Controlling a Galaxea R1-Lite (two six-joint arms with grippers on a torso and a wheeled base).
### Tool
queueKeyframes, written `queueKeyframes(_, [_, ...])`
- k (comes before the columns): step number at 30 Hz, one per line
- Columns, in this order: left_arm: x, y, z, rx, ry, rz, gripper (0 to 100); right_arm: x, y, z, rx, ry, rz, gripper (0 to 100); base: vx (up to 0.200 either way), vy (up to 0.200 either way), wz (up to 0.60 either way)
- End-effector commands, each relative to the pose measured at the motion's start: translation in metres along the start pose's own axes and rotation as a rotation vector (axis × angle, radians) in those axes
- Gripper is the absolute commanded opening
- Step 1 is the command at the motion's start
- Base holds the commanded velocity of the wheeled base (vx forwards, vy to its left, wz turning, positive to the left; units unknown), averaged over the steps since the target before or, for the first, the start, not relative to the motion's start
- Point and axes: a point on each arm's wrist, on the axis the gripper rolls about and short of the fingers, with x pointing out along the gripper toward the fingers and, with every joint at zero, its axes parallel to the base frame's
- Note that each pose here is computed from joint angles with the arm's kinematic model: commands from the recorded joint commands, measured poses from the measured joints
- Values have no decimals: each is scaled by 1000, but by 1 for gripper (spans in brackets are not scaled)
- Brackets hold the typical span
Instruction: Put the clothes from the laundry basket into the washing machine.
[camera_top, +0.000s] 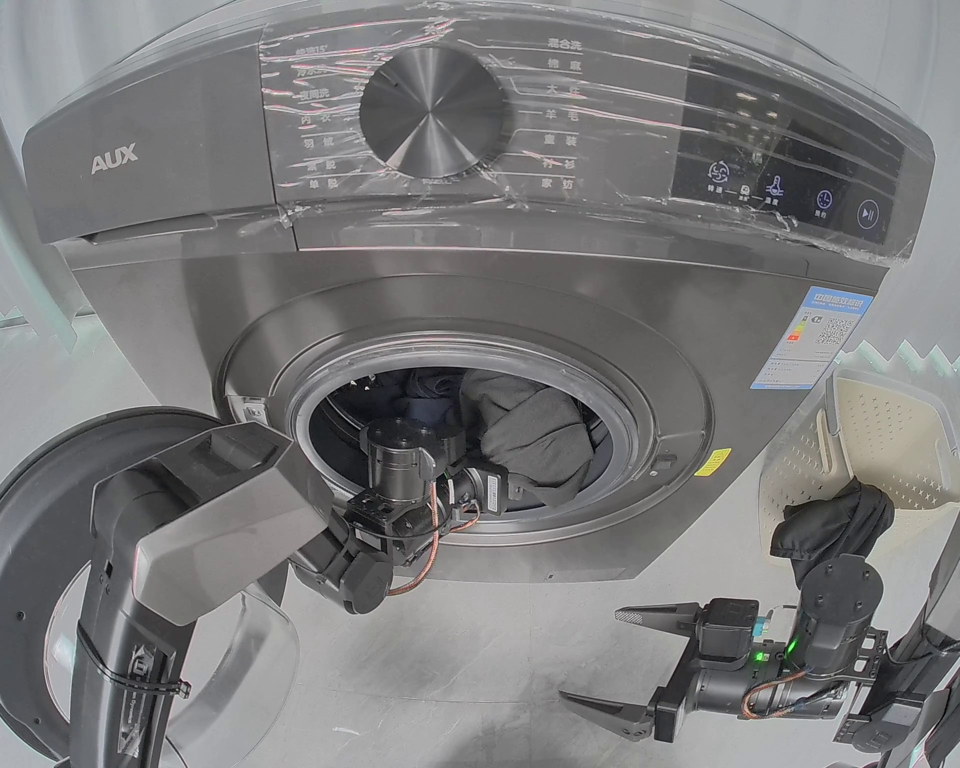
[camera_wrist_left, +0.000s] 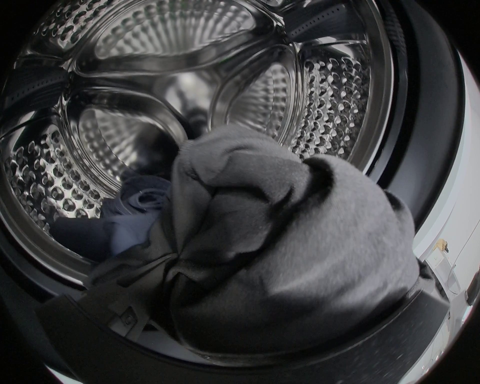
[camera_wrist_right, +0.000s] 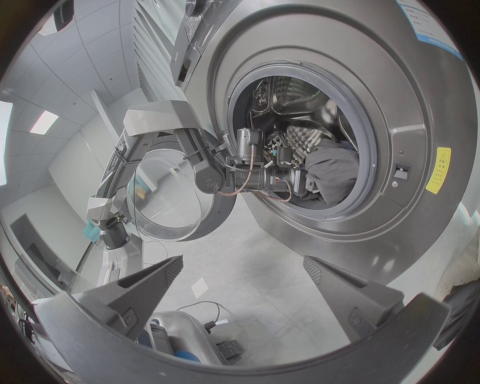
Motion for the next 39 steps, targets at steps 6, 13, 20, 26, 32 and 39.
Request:
queueKeyframes(6, [23, 7, 0, -3, -41, 21, 0, 2, 1, 1, -2, -5, 7, 100, 0, 0, 0])
queueKeyframes(13, [48, 10, 32, -20, -242, 66, 0, 2, 1, 1, -2, -6, 7, 100, 0, 0, 0])
queueKeyframes(20, [69, 31, 59, -40, -423, 189, 0, 2, 1, 1, -2, -6, 7, 100, 0, 0, 0])
queueKeyframes(26, [70, 35, 63, -44, -449, 202, 0, 2, 1, 1, -2, -3, 7, 100, 0, 0, 0])
queueKeyframes(32, [69, 31, 51, -50, -407, 195, 100, 1, 1, 0, -2, -2, 7, 100, 0, 0, 0])
queueKeyframes(39, [40, 16, 31, -52, -216, 165, 100, 2, 1, 1, -1, -3, 4, 100, 0, 0, 0])
